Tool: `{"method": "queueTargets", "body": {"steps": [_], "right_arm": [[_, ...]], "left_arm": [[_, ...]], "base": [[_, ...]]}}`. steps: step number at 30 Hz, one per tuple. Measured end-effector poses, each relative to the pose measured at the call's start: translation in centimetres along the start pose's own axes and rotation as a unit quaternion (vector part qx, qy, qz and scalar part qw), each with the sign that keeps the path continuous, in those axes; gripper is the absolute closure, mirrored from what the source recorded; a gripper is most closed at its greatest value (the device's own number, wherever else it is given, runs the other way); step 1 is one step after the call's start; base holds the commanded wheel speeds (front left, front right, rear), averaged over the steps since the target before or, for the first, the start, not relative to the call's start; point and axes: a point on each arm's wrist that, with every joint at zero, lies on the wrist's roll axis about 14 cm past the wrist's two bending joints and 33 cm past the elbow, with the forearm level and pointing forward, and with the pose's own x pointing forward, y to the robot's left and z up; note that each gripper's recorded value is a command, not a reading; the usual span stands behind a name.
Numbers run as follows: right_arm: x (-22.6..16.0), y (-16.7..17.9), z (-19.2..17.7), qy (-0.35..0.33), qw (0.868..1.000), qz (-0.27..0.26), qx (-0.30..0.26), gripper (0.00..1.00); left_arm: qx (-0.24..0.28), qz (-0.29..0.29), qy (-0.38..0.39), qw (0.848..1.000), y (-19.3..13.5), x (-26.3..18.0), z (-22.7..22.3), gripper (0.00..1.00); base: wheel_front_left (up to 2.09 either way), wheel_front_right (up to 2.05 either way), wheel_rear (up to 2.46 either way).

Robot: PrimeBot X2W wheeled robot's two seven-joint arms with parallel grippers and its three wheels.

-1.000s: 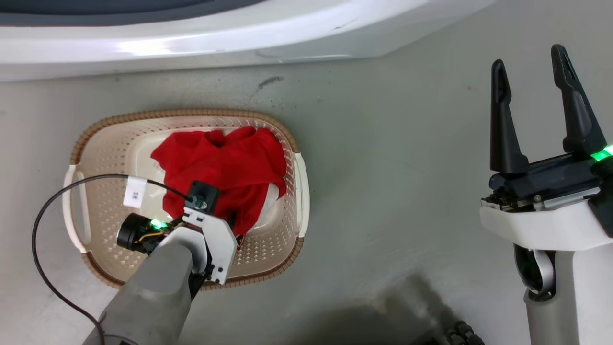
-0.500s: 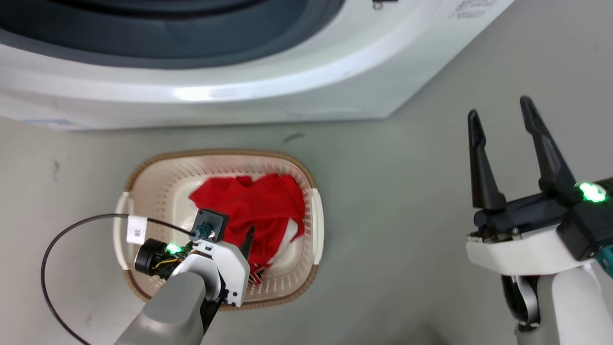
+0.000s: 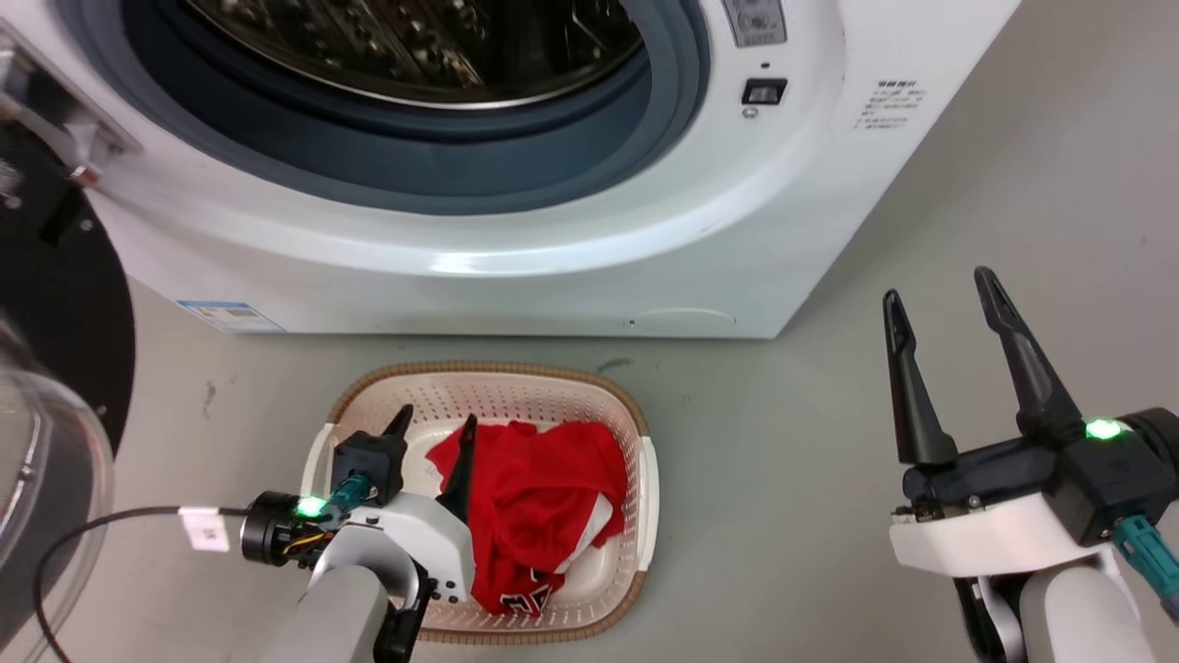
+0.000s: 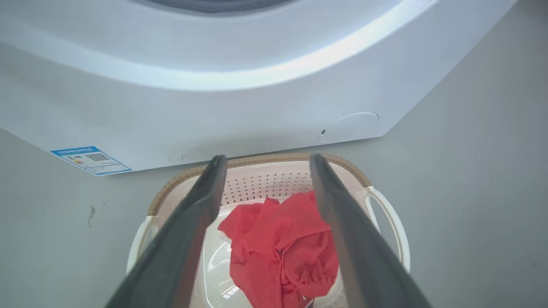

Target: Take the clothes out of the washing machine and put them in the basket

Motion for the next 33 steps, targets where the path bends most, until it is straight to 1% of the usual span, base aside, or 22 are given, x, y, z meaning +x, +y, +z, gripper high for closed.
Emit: {"method": "queueTargets", "body": {"steps": [4, 8, 15, 16, 17, 29, 33], "right_arm": [[-0.8, 0.6, 1.1, -0.009, 1.000, 0.006, 0.000, 0.00], [-1.5, 0.8, 2.3, -0.021, 1.000, 0.007, 0.001, 0.00], [-2.8, 1.1, 3.8, -0.034, 0.999, 0.006, -0.001, 0.00], [-3.0, 1.0, 4.0, -0.036, 0.999, 0.004, -0.002, 0.00], [-3.5, 0.9, 4.6, -0.043, 0.999, 0.001, -0.001, 0.00], [-6.8, 0.5, 5.6, -0.045, 0.999, -0.015, -0.001, 0.00], [-7.9, 0.3, 5.7, -0.044, 0.999, -0.022, -0.001, 0.00]], "left_arm": [[-0.011, 0.032, -0.063, 0.997, 0.9, -1.8, 3.4, 0.00], [-0.015, 0.054, -0.121, 0.991, 1.2, -3.8, 6.4, 0.00], [-0.018, 0.093, -0.204, 0.974, 2.2, -7.2, 10.7, 0.00], [-0.021, 0.099, -0.215, 0.971, 2.3, -7.7, 11.2, 0.00], [-0.020, 0.111, -0.238, 0.965, 2.6, -9.1, 12.2, 0.00], [0.007, 0.140, -0.296, 0.945, 2.8, -14.1, 14.4, 0.00], [0.011, 0.143, -0.304, 0.942, 2.6, -15.3, 14.4, 0.00]], "base": [[0.00, 0.00, 0.00], [0.00, 0.00, 0.00], [0.00, 0.00, 0.00], [0.00, 0.00, 0.00], [0.00, 0.00, 0.00], [0.00, 0.00, 0.00], [0.00, 0.00, 0.00]]}}
